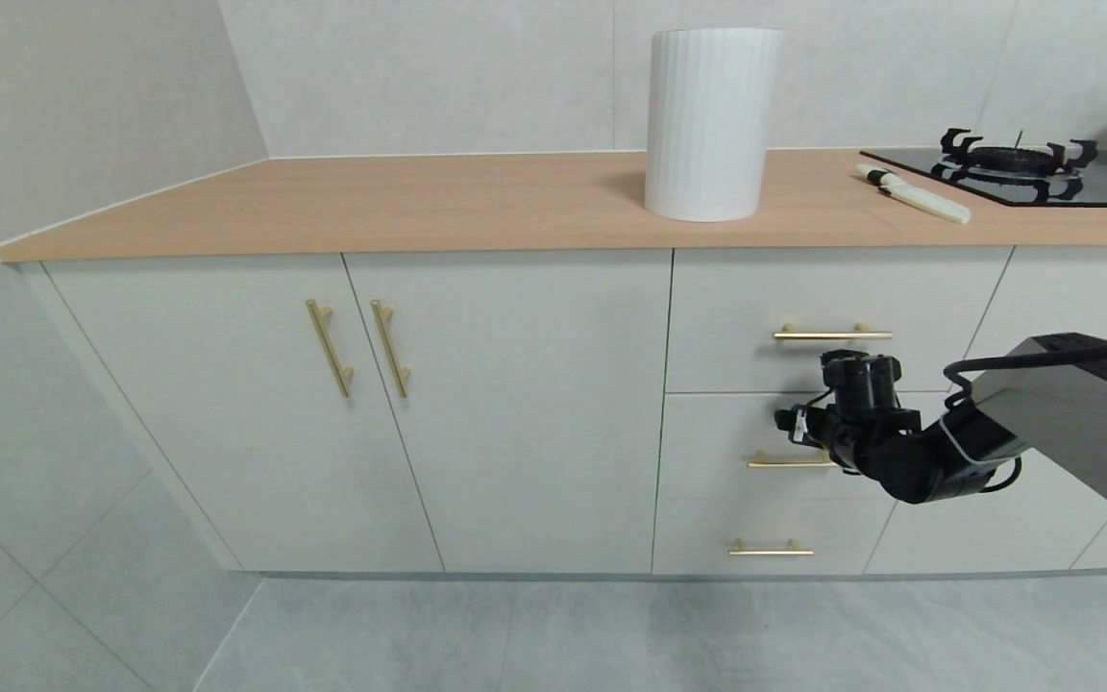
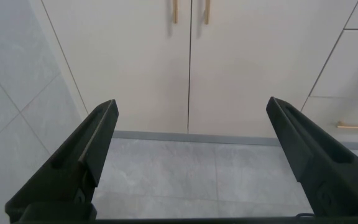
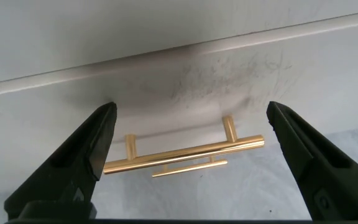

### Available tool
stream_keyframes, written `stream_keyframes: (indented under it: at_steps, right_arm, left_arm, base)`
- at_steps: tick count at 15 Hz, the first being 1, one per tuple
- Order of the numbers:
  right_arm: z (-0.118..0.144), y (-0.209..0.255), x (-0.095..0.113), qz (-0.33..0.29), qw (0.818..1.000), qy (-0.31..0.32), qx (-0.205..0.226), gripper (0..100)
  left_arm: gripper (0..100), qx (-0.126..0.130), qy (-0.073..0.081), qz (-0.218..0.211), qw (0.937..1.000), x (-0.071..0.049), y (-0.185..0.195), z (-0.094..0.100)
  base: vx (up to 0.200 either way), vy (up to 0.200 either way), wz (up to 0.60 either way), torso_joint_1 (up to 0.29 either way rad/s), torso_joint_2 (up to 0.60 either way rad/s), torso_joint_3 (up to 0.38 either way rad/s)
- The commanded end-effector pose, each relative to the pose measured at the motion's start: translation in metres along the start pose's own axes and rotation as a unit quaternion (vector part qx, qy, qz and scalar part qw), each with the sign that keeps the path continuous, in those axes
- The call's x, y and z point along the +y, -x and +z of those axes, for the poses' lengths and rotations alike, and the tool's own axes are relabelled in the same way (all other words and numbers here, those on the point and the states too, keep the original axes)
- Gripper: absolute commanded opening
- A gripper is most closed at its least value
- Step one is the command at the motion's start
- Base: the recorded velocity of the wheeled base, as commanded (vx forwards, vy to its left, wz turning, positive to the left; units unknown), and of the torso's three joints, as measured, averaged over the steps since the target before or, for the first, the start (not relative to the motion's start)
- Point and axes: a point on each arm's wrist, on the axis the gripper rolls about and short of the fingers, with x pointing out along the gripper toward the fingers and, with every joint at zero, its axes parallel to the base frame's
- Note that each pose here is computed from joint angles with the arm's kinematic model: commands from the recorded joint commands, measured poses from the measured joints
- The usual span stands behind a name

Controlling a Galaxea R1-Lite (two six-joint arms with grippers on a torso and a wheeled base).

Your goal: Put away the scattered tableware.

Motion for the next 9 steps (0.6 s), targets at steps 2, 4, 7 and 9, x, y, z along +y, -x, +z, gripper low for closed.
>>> stream_keyframes:
  at_steps: [2, 4, 7, 9]
  right_arm:
    - [0.013, 0.014, -0.004, -0.003, 1.0, -0.005, -0.011, 100]
    - [0.041, 0.065, -0.013, 0.005, 0.999, -0.01, -0.03, 100]
    - [0.083, 0.157, -0.032, 0.019, 0.995, -0.027, -0.091, 100]
    - [0.083, 0.242, -0.059, 0.014, 0.991, -0.031, -0.131, 100]
  left_arm:
    - [100, 0.0, 0.0, 0.001, 1.0, 0.0, 0.0, 0.0]
    - [100, 0.0, 0.0, 0.0, 1.0, 0.0, 0.0, 0.0]
    - [100, 0.0, 0.0, 0.0, 1.0, 0.0, 0.0, 0.0]
    - [100, 0.0, 0.0, 0.0, 1.0, 0.0, 0.0, 0.0]
  base:
    - [0.0, 0.0, 0.0, 0.0, 0.0, 0.0]
    - [0.0, 0.0, 0.0, 0.0, 0.0, 0.0]
    - [0.0, 0.0, 0.0, 0.0, 0.0, 0.0]
    - [0.0, 0.0, 0.0, 0.0, 0.0, 0.0]
